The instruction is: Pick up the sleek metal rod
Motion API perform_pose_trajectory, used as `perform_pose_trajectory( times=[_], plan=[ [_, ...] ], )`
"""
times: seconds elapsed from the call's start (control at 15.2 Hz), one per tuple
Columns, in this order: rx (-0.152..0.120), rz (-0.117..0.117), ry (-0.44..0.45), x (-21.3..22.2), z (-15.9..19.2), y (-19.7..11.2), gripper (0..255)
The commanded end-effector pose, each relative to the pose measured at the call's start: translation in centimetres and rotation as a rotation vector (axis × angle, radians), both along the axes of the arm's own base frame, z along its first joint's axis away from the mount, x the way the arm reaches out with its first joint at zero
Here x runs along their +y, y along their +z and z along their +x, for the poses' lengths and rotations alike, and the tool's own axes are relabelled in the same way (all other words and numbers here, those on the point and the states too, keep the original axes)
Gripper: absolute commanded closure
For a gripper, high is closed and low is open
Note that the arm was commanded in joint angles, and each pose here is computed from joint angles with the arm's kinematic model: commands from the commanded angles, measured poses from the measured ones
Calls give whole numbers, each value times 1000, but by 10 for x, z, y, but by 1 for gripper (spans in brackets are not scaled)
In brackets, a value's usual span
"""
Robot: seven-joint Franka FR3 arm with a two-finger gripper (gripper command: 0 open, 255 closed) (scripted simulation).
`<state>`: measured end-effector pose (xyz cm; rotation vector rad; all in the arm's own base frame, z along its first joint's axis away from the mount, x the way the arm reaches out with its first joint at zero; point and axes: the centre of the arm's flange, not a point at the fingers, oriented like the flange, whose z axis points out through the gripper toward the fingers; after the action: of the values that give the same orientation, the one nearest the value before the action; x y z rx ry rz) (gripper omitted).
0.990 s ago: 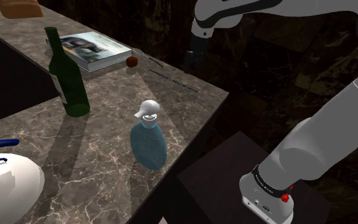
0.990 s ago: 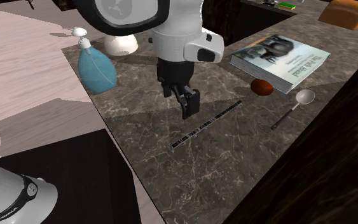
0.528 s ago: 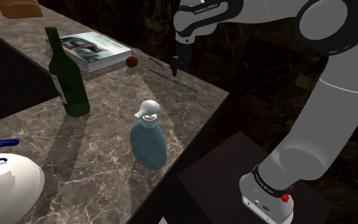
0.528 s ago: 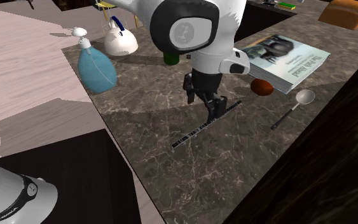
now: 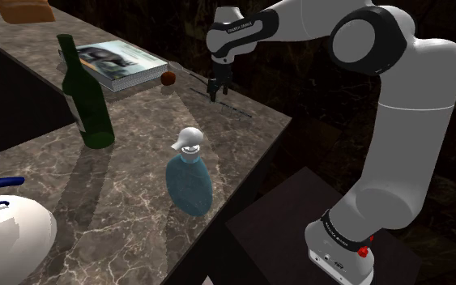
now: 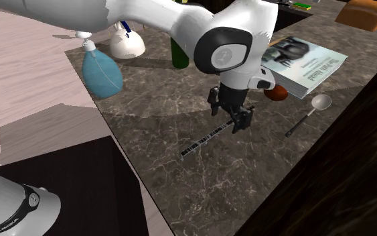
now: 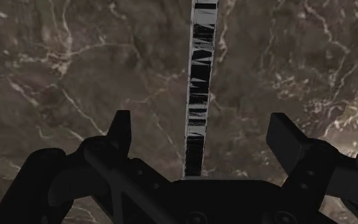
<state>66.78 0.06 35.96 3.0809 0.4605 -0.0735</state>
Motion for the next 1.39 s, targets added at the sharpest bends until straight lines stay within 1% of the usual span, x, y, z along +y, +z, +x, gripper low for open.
perform_pose_trajectory(
  times=[0.0,0.2,0.33,0.4,0.99,1.32],
  plan=[
    [0,0,1,0,0,-11,0],
    [0,0,1,0,0,-30,0],
    [0,0,1,0,0,-30,0],
    [0,0,0,0,0,-29,255],
    [0,0,1,0,0,-30,255],
    [0,0,1,0,0,-3,255]
  ],
)
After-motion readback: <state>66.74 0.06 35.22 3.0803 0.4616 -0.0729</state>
